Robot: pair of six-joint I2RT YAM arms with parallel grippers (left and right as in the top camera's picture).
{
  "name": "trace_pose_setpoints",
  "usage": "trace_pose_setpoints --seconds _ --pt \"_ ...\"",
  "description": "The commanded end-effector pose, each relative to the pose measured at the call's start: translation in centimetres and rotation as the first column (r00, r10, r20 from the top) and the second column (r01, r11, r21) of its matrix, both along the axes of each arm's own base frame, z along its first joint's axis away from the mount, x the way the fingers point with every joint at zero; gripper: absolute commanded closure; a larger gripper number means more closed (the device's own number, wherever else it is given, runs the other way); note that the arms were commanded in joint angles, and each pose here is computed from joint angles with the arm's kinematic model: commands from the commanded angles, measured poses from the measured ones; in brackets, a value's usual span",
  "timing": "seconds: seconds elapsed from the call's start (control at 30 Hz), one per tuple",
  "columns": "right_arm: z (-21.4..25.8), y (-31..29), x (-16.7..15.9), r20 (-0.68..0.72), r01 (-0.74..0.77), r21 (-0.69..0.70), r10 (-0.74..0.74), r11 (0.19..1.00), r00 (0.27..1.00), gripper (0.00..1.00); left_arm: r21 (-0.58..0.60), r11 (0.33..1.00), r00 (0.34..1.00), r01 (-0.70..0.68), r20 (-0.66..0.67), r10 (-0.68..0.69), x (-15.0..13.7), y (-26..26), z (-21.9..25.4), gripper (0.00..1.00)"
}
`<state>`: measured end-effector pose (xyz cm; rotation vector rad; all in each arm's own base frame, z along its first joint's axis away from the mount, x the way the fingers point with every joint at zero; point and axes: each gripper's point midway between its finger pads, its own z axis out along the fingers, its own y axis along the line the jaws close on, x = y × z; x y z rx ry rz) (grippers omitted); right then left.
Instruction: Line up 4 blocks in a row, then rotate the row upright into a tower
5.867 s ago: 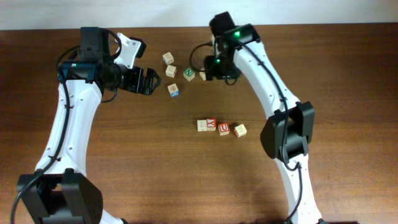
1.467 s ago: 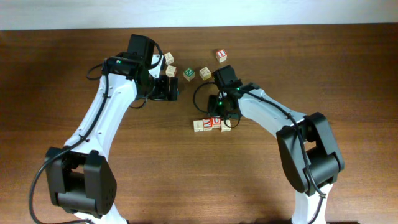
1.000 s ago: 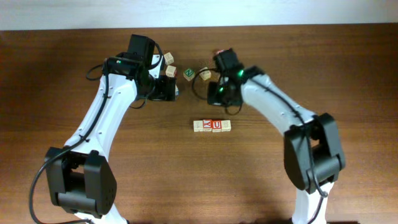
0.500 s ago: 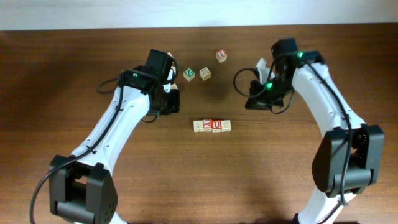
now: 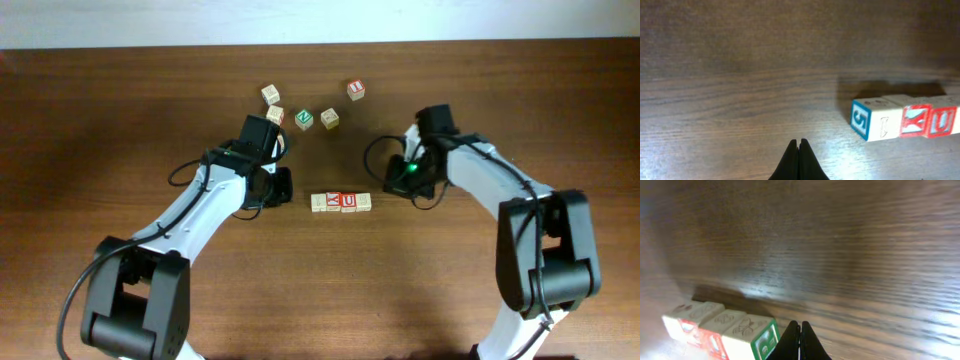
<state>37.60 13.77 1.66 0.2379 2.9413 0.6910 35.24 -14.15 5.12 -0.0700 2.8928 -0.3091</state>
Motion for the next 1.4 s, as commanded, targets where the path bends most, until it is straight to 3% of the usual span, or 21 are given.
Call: trace_pose_setpoints --seconds 0.0,0.2,0.33,0.43,0.53,0.6,0.73,1.03,1.37 --pt "-0.6 1.3 -0.7 -0.003 0.026 -0.068 -0.027 0.997 1.0 0.96 0.031 0.999 1.0 -0.018 0.012 0.018 -0.2 0.7 -0.1 1.0" --pt "-0.7 3.6 -1.7 -0.011 -0.016 -0.073 0.015 0.997 1.0 0.96 0.032 0.999 1.0 -0.01 0.013 0.01 -0.2 0.7 -0.1 1.0" --pt "-0.7 5.1 -2.5 -0.036 -0.004 -0.058 0.002 0.998 0.999 0.96 0.052 0.997 0.998 0.064 0.022 -0.065 -0.3 0.7 -0.1 0.98" --pt "-0.7 4.9 -2.6 -0.036 -0.024 -0.058 0.021 0.998 0.999 0.95 0.075 0.979 0.98 0.191 0.049 -0.194 -0.1 0.5 0.0 0.98" --pt "0.7 3.9 -1.7 -0.017 -0.078 0.107 0.081 0.991 0.997 0.96 -0.021 0.931 0.925 0.366 0.121 -0.361 0.3 -1.6 0.8 0.98" --pt "1.2 3.7 -2.0 -0.009 -0.116 0.185 0.12 0.976 0.993 0.96 -0.096 0.93 0.93 0.355 0.139 -0.34 0.7 -2.5 0.9 1.0" --pt "-0.1 3.9 -2.7 0.016 -0.132 0.207 0.132 0.969 0.991 0.95 -0.201 0.925 0.947 0.322 0.078 -0.312 0.4 -3.9 -1.5 1.0" --pt "-0.5 4.2 -2.8 0.042 -0.142 0.239 0.136 0.96 0.99 0.95 -0.218 0.954 0.977 0.205 -0.018 -0.214 -0.3 -3.5 -3.2 1.0" --pt "-0.6 4.2 -2.8 0.023 -0.113 0.238 0.11 0.965 0.994 0.95 -0.223 0.959 0.981 0.175 -0.047 -0.19 -0.9 -3.4 -3.7 1.0"
